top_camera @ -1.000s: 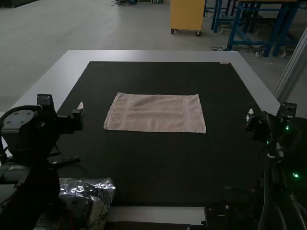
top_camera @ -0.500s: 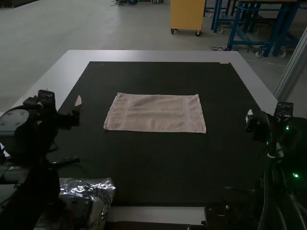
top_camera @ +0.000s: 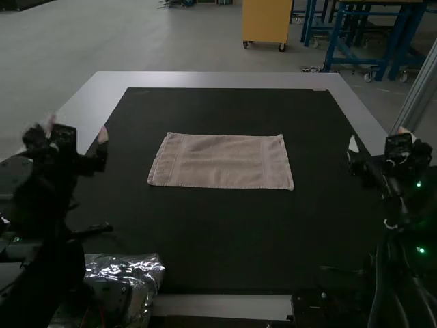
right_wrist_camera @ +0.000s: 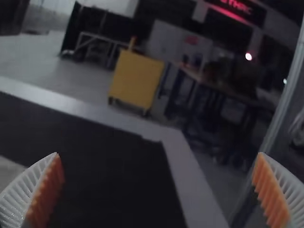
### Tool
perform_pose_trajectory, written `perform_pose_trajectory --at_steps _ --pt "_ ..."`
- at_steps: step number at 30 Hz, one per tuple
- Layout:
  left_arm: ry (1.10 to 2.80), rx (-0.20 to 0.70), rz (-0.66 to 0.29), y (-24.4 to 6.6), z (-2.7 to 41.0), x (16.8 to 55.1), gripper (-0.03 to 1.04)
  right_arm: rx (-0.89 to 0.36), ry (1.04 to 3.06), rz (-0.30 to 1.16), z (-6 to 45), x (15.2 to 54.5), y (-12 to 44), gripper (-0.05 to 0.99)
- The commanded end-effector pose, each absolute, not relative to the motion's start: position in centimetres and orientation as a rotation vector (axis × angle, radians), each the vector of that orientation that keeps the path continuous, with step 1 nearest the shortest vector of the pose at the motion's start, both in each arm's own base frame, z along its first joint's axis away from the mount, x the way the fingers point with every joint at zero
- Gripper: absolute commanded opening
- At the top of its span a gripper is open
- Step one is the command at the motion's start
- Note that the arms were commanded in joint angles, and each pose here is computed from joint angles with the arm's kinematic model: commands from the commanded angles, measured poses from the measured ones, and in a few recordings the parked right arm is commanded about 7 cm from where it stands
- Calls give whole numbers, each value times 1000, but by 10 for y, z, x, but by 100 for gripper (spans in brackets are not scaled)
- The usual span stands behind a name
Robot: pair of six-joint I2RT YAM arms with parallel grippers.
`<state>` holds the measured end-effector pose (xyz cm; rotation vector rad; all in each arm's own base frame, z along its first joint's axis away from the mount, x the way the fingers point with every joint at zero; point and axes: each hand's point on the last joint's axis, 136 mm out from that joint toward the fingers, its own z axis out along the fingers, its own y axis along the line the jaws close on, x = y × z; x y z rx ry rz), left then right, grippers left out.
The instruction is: Fold the towel.
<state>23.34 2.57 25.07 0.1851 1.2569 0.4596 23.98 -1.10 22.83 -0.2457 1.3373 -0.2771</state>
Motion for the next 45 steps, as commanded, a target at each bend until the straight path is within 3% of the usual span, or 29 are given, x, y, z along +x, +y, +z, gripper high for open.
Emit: perform_pose_trajectory --at_steps 1,7,9,12,14,19,23,28,36,41,45 --pt "1202 142 518 34 270 226 95 -269 1255 -246 252 233 -2 91" --pt "1232 160 486 30 309 230 96 -142 1288 -106 307 240 -7 91" --pt "1306 135 421 30 313 247 96 -86 1377 -41 311 258 -12 91" --pt "1544 97 277 27 286 292 96 -12 1533 39 305 289 -20 91" --pt "1716 97 163 19 259 321 96 25 1665 110 287 309 -19 91" --pt "2009 99 117 21 198 369 96 64 2010 267 211 339 -6 91" --pt "2148 109 -1 9 154 385 96 77 2223 334 150 346 6 91" --pt "2249 138 -169 -21 122 394 96 28 2322 400 118 348 29 91" --pt "2300 222 -218 -54 89 417 96 -101 2326 442 99 372 68 91" --pt "2292 211 -198 -55 82 440 96 -159 2247 406 105 397 85 91" --pt "2287 187 -160 -48 74 460 96 -190 2300 418 80 407 97 91"
